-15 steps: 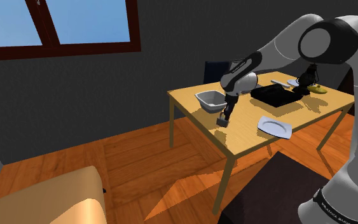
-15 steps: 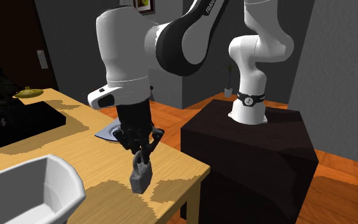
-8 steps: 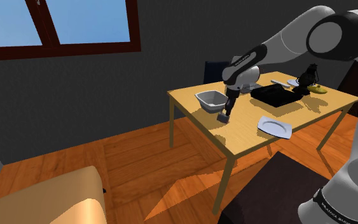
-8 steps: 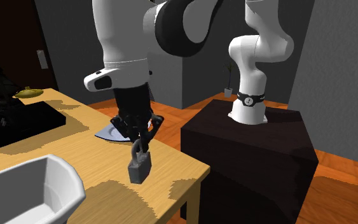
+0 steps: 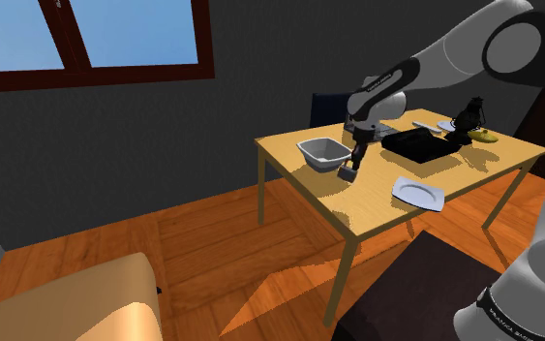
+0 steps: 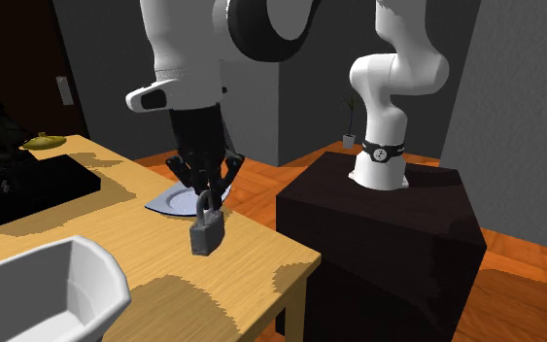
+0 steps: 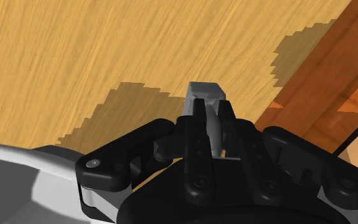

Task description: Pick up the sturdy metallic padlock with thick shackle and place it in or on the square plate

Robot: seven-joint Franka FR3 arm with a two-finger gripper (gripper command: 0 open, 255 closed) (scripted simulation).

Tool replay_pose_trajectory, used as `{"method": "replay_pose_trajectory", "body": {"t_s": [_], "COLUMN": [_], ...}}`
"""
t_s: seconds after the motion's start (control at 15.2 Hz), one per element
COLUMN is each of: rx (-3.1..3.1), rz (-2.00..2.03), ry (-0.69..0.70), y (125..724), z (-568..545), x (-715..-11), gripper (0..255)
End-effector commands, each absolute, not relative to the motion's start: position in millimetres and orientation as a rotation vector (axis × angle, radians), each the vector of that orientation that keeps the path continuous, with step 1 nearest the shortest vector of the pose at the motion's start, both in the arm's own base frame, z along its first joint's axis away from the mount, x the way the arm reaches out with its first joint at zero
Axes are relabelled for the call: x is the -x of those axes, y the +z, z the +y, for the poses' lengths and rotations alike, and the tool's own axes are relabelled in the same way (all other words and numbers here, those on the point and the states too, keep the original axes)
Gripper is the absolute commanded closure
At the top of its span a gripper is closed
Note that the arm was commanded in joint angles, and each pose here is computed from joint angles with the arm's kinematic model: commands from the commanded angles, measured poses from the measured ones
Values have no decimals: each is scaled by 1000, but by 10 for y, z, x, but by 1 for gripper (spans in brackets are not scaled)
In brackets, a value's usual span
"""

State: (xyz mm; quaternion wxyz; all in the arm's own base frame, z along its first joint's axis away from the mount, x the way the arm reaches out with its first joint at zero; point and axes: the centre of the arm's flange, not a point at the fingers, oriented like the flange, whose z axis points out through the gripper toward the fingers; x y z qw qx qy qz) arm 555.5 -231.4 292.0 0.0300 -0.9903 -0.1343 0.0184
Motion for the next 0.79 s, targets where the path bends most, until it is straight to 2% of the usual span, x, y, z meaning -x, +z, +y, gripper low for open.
{"method": "replay_pose_trajectory", "body": {"t_s": [0.0, 0.73], "rx": [3053, 3053], "rz": [-415, -415], "ry": [57, 57], "y": [2942, 3017], "z": [-2494, -3602], "x": [-5390, -4455], "gripper": [255, 255]}}
